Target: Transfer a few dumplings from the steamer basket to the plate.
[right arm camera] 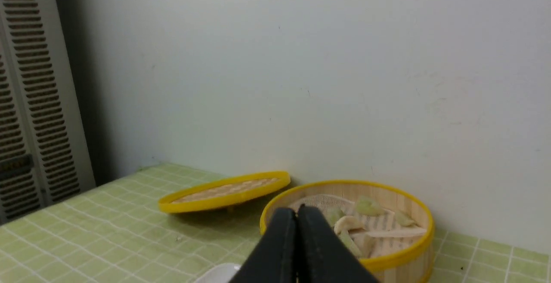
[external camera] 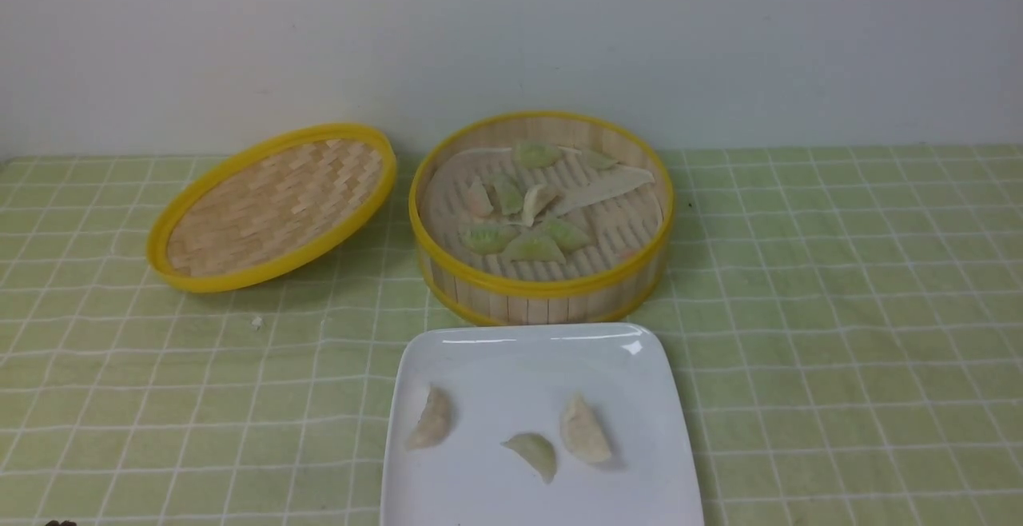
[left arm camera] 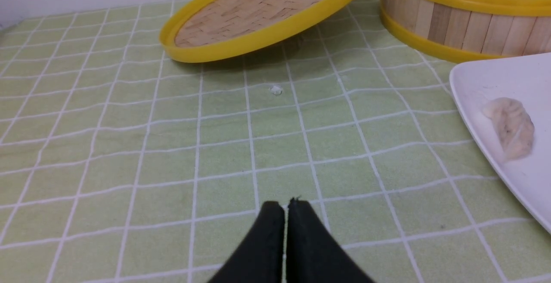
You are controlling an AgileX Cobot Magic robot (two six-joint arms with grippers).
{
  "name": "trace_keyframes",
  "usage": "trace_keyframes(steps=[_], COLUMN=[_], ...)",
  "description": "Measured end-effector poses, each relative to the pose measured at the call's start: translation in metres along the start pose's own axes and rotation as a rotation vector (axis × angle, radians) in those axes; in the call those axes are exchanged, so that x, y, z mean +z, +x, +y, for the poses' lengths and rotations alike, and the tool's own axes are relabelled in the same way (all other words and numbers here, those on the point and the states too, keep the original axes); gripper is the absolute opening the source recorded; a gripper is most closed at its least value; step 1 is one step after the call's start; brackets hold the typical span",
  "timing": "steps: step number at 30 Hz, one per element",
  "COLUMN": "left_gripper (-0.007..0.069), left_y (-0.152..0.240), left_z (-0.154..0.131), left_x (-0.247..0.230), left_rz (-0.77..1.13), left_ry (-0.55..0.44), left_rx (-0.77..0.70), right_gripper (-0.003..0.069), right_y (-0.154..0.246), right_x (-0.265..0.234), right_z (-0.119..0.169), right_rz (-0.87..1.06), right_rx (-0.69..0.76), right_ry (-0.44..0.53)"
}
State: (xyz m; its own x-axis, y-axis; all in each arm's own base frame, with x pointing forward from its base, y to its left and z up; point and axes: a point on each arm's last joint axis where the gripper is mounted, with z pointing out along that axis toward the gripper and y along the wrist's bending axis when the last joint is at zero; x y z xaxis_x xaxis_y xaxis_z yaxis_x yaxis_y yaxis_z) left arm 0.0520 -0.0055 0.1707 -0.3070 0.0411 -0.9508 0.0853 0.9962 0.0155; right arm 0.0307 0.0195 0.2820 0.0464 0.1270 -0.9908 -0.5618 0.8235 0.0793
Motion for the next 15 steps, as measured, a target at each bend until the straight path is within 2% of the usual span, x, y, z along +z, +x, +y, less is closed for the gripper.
trace_keyframes(steps=[3, 12, 15], left_gripper=[-0.0006, -0.0006, -0.0006], left_y=[0.0, 0.0, 0.0], left_z=[0.0, 0.0, 0.0], left_x=[0.0, 0.0, 0.0], left_rz=[0.0, 0.0, 0.0], left_ry=[0.0, 0.0, 0.0], left_rx=[0.0, 0.0, 0.0], right_gripper=[-0.0015, -0.0015, -0.0015], right_y=[0.012, 0.085, 0.099], right_x=[0.001, 0.002, 0.0], right_z=[-0.002, -0.03, -0.035], right_rz=[0.022, 0.195, 0.244], right_rx=[-0.004, 0.021, 0.038], right_ry=[0.033, 0.483, 0.554])
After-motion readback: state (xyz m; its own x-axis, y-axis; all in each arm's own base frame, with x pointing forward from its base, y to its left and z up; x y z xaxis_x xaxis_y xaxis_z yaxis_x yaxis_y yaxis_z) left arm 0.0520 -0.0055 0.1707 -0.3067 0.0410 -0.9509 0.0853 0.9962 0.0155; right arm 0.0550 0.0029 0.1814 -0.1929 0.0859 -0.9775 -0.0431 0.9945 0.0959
